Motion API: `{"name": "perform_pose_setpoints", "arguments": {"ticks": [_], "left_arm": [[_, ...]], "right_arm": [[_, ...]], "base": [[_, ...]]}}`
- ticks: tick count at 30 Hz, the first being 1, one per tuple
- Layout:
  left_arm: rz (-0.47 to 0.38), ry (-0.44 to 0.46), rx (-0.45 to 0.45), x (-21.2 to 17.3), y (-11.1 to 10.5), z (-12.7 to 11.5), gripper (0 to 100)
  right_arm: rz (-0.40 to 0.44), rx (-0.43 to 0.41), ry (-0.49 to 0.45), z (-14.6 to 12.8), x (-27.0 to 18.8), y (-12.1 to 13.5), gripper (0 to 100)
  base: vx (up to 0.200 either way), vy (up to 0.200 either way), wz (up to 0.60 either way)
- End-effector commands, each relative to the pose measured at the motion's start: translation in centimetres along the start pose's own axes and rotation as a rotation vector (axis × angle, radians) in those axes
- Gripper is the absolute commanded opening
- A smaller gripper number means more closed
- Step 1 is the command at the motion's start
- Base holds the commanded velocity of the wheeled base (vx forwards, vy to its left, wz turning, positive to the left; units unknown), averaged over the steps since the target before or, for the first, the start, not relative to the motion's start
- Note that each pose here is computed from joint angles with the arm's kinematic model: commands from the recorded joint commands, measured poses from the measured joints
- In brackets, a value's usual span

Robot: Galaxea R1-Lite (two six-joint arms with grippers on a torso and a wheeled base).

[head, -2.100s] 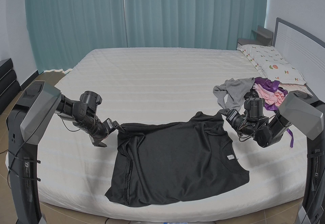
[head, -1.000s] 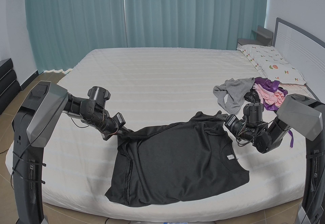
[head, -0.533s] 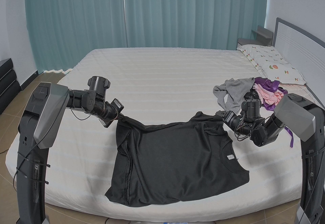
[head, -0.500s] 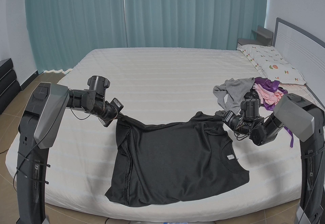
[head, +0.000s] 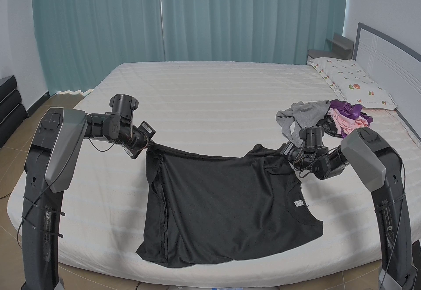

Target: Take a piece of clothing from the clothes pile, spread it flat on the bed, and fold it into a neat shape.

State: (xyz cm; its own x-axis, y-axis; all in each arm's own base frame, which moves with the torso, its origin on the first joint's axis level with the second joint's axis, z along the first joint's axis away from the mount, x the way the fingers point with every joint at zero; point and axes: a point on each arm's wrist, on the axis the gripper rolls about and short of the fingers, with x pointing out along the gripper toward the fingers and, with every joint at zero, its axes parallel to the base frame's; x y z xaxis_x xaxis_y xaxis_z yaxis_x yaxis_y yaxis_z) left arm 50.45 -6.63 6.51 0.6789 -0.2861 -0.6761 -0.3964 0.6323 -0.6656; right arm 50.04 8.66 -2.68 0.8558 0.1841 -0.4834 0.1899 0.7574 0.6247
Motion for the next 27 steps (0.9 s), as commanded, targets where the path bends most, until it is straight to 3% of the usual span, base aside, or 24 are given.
{"name": "perform_pose_setpoints", "arguments": {"ticks": [1, 4, 8, 12, 18, 19, 27], "left_arm": [[-0.008, -0.029, 0.001, -0.1, -0.4, 0.4, 0], [-0.005, -0.069, 0.003, 0.2, -0.5, 0.6, 0], [-0.043, -0.116, -0.018, 0.8, -0.6, 0.8, 0], [-0.085, -0.143, -0.041, 1.3, -0.7, 1.0, 0], [-0.061, -0.125, -0.041, 2.8, 0.3, 0.3, 0], [-0.061, -0.125, -0.041, 2.8, 0.3, 0.3, 100], [-0.016, -0.114, -0.070, 2.6, 1.6, 0.9, 100]], "right_arm": [[-0.005, 0.042, -0.095, 2.1, 1.2, -0.4, 0], [0.039, 0.091, -0.198, 4.2, 1.1, 0.7, 0], [0.106, 0.094, -0.298, 5.5, 0.9, 1.5, 0], [0.107, 0.089, -0.302, 5.2, 1.1, 1.3, 0], [0.066, 0.082, -0.257, 3.3, 2.4, -0.4, 0], [0.066, 0.082, -0.257, 3.3, 2.4, -0.4, 100], [0.034, 0.064, -0.207, 3.6, 0.0, -0.7, 100]], "base": [[0.000, 0.000, 0.00], [0.000, 0.000, 0.00], [0.000, 0.000, 0.00], [0.000, 0.000, 0.00], [0.000, 0.000, 0.00], [0.000, 0.000, 0.00], [0.000, 0.000, 0.00]]}}
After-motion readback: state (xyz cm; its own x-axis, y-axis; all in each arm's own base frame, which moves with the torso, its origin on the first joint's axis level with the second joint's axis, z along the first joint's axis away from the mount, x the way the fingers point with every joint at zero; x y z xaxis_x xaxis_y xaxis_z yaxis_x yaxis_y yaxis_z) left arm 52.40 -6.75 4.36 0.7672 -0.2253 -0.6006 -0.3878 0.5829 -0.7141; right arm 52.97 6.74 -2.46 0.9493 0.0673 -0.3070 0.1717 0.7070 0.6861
